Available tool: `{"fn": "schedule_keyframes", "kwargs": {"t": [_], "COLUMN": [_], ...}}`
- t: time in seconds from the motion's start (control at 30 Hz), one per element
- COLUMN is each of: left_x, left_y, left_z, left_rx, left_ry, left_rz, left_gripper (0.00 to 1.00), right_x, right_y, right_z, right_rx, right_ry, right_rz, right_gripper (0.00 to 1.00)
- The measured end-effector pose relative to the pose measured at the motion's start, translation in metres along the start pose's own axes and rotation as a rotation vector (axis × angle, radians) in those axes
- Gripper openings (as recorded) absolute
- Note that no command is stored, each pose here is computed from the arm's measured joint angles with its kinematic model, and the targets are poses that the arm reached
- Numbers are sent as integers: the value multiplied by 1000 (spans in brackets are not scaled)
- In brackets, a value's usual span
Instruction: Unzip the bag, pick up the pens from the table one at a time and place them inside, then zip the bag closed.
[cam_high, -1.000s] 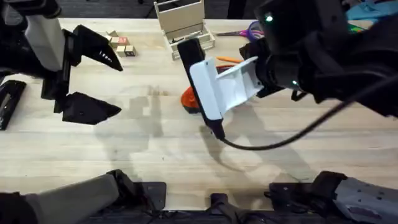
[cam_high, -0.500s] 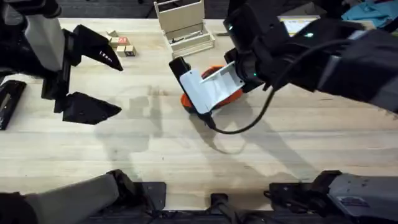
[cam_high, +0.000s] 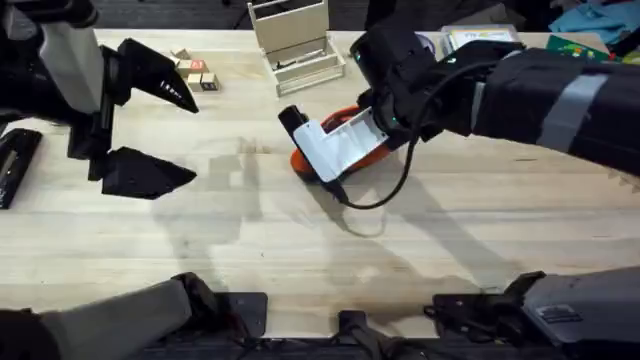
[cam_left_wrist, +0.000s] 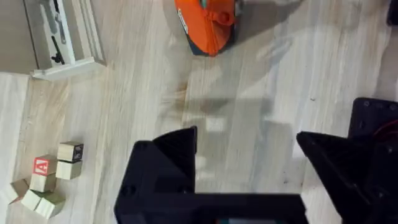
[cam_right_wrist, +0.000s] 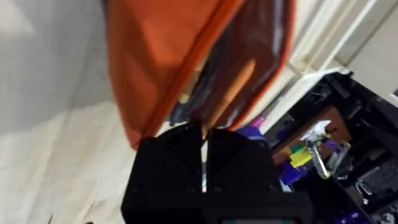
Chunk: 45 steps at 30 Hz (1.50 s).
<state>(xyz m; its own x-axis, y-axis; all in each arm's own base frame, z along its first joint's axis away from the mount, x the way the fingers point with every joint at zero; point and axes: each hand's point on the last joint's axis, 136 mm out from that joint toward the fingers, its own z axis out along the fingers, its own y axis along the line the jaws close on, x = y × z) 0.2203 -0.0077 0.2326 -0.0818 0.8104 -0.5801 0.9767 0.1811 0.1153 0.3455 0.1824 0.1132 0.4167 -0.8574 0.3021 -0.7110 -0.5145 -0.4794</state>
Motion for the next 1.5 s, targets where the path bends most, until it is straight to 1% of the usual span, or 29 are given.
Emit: {"fn": "schedule_keyframes", "kwargs": {"t": [0.5,0.73,0.97,1.07,1.2,1.23,1.27,1.3,1.43,1.47,1.5], "left_x": [0,0,-1,-3,-6,-7,-7,-8,-11,-12,-13], "left_y": [0,0,0,1,2,2,2,3,4,4,4], "left_z": [0,0,0,0,0,0,0,0,0,0,-1], "left_rx": [0,0,-1,-6,-12,-13,-14,-16,-22,-24,-26], "left_ry": [0,0,-4,-19,-36,-39,-42,-48,-65,-71,-77], "left_rz": [0,0,0,0,0,0,0,0,3,3,3], "left_gripper": [993,993,993,993,993,993,993,993,993,993,993], "right_x": [0,-20,-41,-48,-56,-57,-58,-59,-60,-60,-59], "right_y": [4,3,-13,-13,-6,-5,-4,-4,-8,-12,-14], "right_z": [-6,-7,-9,-3,8,10,11,11,10,9,7], "right_rx": [-13,-6,54,50,14,9,6,5,19,32,40], "right_ry": [-10,-128,-245,-274,-293,-296,-300,-304,-310,-310,-310], "right_rz": [-14,-17,-2,-3,-11,-10,-7,-6,-3,-1,1], "right_gripper": [31,31,32,31,32,46,102,229,806,930,979]}}
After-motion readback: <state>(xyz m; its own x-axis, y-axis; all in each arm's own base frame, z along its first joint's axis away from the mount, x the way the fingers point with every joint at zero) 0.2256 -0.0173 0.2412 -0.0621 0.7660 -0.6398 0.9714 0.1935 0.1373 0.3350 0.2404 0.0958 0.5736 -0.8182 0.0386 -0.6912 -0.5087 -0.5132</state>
